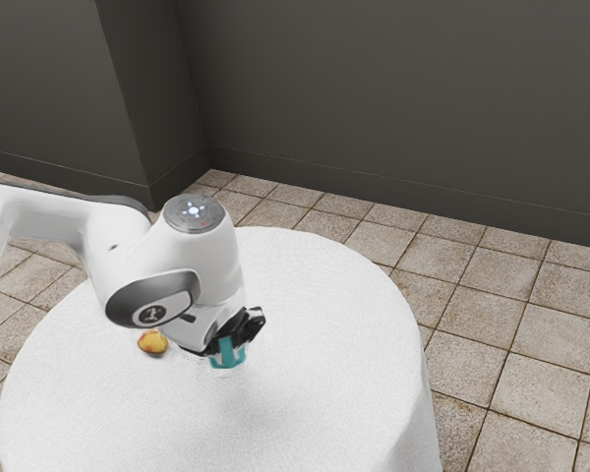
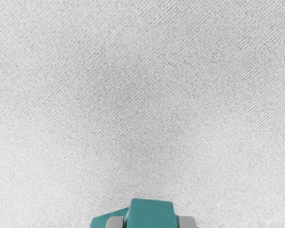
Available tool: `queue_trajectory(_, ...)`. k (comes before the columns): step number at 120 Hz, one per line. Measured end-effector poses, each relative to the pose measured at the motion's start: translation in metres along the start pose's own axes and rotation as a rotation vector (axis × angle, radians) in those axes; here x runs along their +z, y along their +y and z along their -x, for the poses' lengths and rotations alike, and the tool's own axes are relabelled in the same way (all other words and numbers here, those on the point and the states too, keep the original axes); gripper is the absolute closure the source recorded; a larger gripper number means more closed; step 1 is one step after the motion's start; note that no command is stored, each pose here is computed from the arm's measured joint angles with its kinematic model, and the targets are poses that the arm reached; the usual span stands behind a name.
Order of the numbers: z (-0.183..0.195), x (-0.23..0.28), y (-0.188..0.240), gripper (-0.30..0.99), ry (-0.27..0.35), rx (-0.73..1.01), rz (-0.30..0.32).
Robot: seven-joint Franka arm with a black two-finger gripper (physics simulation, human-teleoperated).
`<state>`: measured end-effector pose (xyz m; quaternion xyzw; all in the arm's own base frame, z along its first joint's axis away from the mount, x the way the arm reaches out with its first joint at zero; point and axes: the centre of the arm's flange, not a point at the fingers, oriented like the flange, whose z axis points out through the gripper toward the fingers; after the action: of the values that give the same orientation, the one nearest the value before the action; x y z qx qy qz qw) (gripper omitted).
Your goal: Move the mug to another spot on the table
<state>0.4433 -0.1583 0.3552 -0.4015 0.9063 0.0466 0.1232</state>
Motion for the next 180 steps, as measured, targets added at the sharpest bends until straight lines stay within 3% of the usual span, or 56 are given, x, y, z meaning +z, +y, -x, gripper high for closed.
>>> queue_trajectory(21, 0.035, 0.002, -0.020, 0.75, -0.044, -0.002, -0.012)
queue_trajectory(72, 0.108, 0.071, -0.027, 0.78, -0.088, -0.007, 0.064)
queue_trajectory(132, 0.104, 0.124, -0.030, 0.78, -0.088, 0.024, 0.115)
queue_trajectory(148, 0.108, 0.128, -0.026, 0.69, -0.089, 0.003, 0.126)
queue_trajectory(180, 0.108, 0.132, -0.024, 0.35, -0.091, -0.017, 0.145)
